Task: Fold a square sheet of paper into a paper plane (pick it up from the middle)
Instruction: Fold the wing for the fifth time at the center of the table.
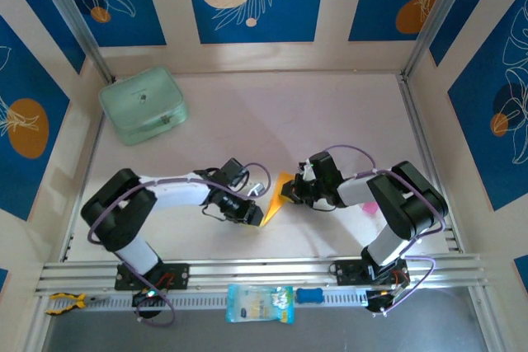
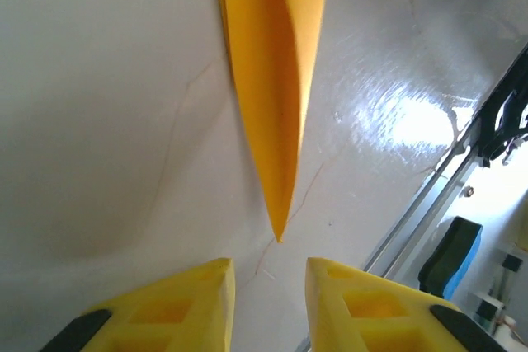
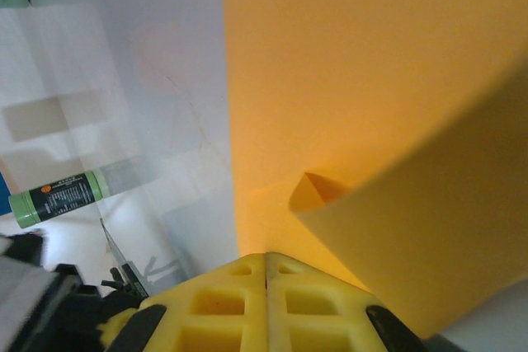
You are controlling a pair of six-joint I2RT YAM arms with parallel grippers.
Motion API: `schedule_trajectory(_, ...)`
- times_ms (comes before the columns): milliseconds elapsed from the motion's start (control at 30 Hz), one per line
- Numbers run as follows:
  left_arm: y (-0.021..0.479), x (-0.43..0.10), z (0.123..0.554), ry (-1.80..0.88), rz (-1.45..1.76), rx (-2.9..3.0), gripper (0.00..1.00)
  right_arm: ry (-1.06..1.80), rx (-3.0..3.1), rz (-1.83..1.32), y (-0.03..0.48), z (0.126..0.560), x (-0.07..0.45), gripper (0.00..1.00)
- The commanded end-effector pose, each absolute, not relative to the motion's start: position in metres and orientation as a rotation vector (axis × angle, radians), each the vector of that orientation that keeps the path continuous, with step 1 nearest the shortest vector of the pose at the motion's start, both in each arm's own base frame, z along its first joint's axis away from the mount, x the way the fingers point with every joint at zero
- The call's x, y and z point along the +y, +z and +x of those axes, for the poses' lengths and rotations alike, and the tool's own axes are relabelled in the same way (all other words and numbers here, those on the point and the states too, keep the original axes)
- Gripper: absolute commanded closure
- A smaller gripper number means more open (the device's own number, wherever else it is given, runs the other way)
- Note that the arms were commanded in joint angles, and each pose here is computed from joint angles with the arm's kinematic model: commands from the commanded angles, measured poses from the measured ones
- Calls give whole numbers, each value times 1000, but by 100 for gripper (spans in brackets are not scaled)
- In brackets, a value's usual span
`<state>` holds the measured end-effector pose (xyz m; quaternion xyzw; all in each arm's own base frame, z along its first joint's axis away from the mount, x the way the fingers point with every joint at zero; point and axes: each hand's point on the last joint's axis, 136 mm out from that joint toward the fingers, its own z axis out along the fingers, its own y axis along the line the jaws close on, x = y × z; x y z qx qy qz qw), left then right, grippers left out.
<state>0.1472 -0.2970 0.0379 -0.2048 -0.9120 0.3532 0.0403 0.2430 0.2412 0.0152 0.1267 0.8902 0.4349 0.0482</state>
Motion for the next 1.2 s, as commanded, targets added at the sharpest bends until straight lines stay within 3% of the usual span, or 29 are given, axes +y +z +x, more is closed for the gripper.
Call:
schedule_trajectory(0,55,-297,163,1079,-640,-2908,76,1156,2832,535,-13,227,220,94)
schedule_trajectory(100,76,-319,172,1241,-684,-2873,92,1158,2831,538,-13,226,220,94)
schedule_trajectory(200,87,-342,174,1372,-717,-2776,96,1156,2830,541,-13,226,220,94)
schedule_trajectory(633,53,-377,189,1342,-715,-2719,95,1161,2837,533,-12,225,222,95)
schedule_trajectory(967,-2,-324,167,899,-719,-2775,94,1147,2850,543,-17,223,220,94)
schedule_trajectory(1167,-8,-303,148,815,-710,-2756,94,1140,2857,547,-18,222,220,95)
